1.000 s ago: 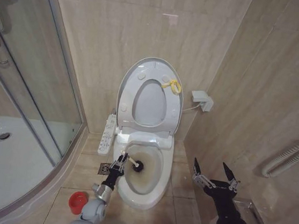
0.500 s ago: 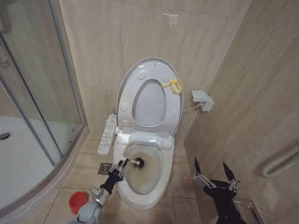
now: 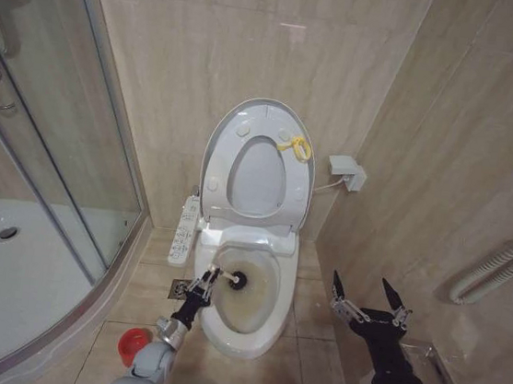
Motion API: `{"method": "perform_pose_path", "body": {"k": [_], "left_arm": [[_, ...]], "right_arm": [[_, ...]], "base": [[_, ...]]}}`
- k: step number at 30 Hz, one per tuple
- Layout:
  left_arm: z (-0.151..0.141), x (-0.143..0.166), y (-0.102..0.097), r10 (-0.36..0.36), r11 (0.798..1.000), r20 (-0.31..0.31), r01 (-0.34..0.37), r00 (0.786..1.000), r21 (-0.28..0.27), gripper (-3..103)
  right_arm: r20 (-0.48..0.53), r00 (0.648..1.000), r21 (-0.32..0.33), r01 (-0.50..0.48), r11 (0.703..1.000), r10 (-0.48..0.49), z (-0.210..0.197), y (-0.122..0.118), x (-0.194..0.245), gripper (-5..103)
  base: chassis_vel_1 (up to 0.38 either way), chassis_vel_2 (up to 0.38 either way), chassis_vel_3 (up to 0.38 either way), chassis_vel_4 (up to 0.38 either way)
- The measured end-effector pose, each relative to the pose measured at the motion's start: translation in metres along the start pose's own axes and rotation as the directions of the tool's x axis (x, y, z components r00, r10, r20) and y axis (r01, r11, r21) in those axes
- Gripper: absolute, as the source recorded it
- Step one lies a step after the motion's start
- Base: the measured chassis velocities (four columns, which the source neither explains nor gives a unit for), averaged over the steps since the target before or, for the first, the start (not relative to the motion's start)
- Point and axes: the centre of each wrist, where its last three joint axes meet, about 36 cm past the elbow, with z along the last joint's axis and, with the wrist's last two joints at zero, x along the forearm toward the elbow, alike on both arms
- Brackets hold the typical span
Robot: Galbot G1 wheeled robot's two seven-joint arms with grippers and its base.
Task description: Open the toilet lid, clean the toilet bowl with a toilet brush, close the toilet lid, and flush.
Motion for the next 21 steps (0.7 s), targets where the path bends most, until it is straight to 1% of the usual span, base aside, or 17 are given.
{"method": "perform_pose_path", "body": {"k": [2,3,4,5,6,7,8,10,12,13,14,15,16,18,19,20,21], "left_arm": [[-0.008,-0.009,-0.003,0.001,1.0,0.029,-0.001,1.0,0.004,18],[-0.008,-0.011,-0.004,0.005,1.0,0.023,-0.005,1.0,-0.001,18],[-0.002,-0.007,-0.003,0.011,1.0,-0.005,-0.011,1.0,-0.017,18],[-0.002,-0.007,-0.003,0.011,1.0,-0.005,-0.011,1.0,-0.017,18],[0.001,-0.005,-0.002,0.017,0.999,-0.023,-0.017,1.0,-0.028,18],[0.015,0.007,0.005,0.041,0.997,-0.072,-0.046,0.997,-0.068,18],[0.018,0.01,0.007,0.047,0.996,-0.079,-0.053,0.996,-0.076,18],[0.019,0.012,0.008,0.05,0.996,-0.075,-0.055,0.996,-0.074,18],[0.011,0.007,0.005,0.035,0.999,-0.03,-0.037,0.999,-0.041,18],[0.001,-0.003,0.002,0.021,1.0,0.021,-0.021,1.0,-0.012,18],[0.001,-0.003,0.002,0.021,1.0,0.021,-0.021,1.0,-0.012,18],[-0.004,-0.008,0.0,0.003,1.0,0.044,-0.003,0.999,0.006,18],[-0.006,-0.011,-0.001,-0.011,1.0,0.051,0.01,0.999,0.015,18],[0.002,-0.004,0.003,0.007,0.999,0.003,-0.007,1.0,-0.037,18],[0.002,-0.004,0.003,0.007,0.999,0.003,-0.007,1.0,-0.037,18],[0.008,0.003,0.006,0.02,0.998,-0.029,-0.022,0.999,-0.062,18],[0.017,0.016,0.008,0.032,0.997,-0.061,-0.036,0.998,-0.071,18]], "right_arm": [[0.0,1.0,0.0,0.0,1.0,0.0,0.0,0.0,0.0,100],[0.0,1.0,0.0,0.0,1.0,0.0,0.0,0.0,0.0,100],[0.0,1.0,0.0,0.0,1.0,0.0,0.0,0.0,0.0,100],[0.0,1.0,0.0,0.0,1.0,0.0,0.0,0.0,0.0,100],[0.0,1.0,0.0,0.0,1.0,0.0,0.0,0.0,0.0,100],[0.0,1.0,0.0,0.0,1.0,0.0,0.0,0.0,0.0,100],[0.0,1.0,0.0,0.0,1.0,0.0,0.0,0.0,0.0,100],[0.0,1.0,0.0,0.0,1.0,0.0,0.0,0.0,0.0,100],[0.0,1.0,0.0,0.0,1.0,0.0,0.0,0.0,0.0,100],[0.0,1.0,0.0,0.0,1.0,0.0,0.0,0.0,0.0,100],[0.0,1.0,0.0,0.0,1.0,0.0,0.0,0.0,0.0,100],[0.0,1.0,0.0,0.0,1.0,0.0,0.0,0.0,0.0,100],[0.0,1.0,0.0,0.0,1.0,0.0,0.0,0.0,0.0,100],[0.0,1.0,0.0,0.0,1.0,0.0,0.0,0.0,0.0,100],[0.0,1.0,0.0,0.0,1.0,0.0,0.0,0.0,0.0,100],[0.0,1.0,0.0,0.0,1.0,0.0,0.0,0.0,0.0,100],[0.0,1.0,0.0,0.0,1.0,0.0,0.0,0.0,0.0,100]], "base": [[0.0,0.0,0.0,0.0],[0.0,0.0,0.0,0.0],[0.0,0.0,0.0,0.0],[0.0,0.0,0.0,0.0],[0.0,0.0,0.0,0.0],[0.0,0.0,0.0,0.0],[0.0,0.0,0.0,0.0],[0.0,0.0,0.0,0.0],[0.0,0.0,0.0,0.0],[0.0,0.0,0.0,0.0],[0.0,0.0,0.0,0.0],[0.0,0.0,0.0,0.0],[0.0,0.0,0.0,0.0],[0.0,0.0,0.0,0.0],[0.0,0.0,0.0,0.0],[0.0,0.0,0.0,0.0],[0.0,0.0,0.0,0.0]]}}
